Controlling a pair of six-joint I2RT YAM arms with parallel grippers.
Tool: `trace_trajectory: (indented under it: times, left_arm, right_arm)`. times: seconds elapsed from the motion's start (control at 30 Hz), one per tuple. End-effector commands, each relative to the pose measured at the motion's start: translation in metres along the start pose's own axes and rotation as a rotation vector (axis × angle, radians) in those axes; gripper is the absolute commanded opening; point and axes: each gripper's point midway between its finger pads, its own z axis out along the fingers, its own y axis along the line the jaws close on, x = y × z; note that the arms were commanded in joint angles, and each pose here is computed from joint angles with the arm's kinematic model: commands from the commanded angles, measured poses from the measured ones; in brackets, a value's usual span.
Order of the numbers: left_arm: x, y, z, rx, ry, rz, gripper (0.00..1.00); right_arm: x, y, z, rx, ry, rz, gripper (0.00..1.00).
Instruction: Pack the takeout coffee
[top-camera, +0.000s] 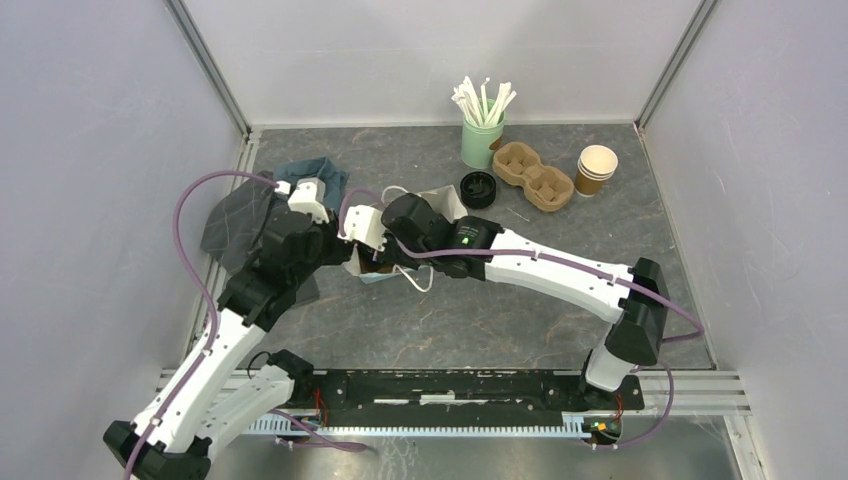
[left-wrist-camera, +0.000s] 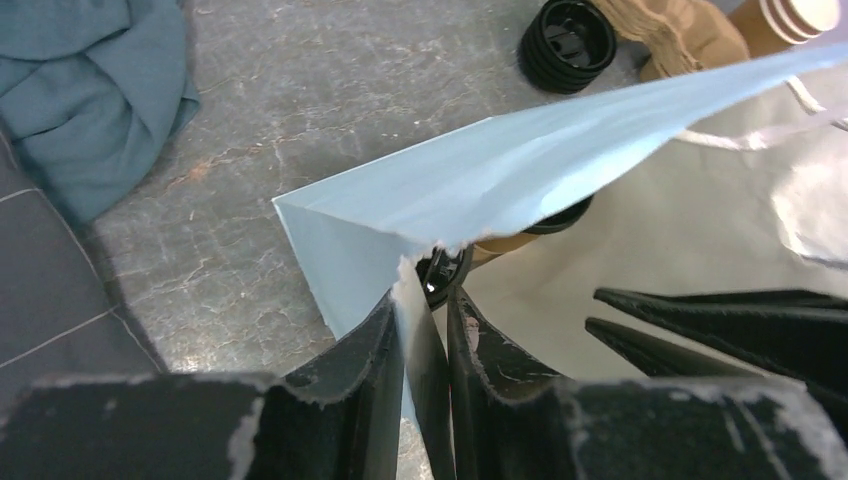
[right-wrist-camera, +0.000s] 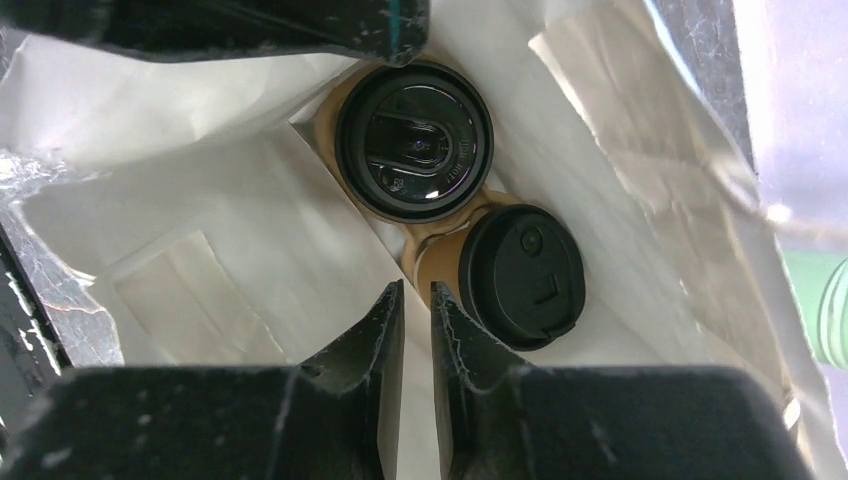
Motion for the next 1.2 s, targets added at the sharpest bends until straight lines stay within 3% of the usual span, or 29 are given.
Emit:
trace_trajectory:
  times: [0.0,0.17,0.43,0.77,1.17]
  left_arm:
    - [-0.010,0.007,0.003,-0.079,0.008,-0.015,0.28]
    - [-0.009,0.006,0.010,-0.090,0.047,0.000,0.24]
    - [-0.024,0.005,0.022,-0.100,0.016,0.071,0.03]
    - [-0.047,-0.008,0.023,0.028,-0.201,0.189,0.02]
    - [-0.023,-0.007,0.018,0.082,-0.216,0.120,0.02]
  right_arm:
    - [-0.021,-0.007,-0.018,0.039,-0.097,0.077,0.21]
    - [-0.019,-0.012,-0.021,0.083,-0.086,0.108,0.21]
    - [-0.016,-0.011,-0.025,0.089,-0.067,0.121,0.22]
    - [-0.023,-0.033,-0.033,0.182,-0.046,0.118,0.31]
    - [0.006,-0.016,-0.006,0.168,0.011,0.154,0.32]
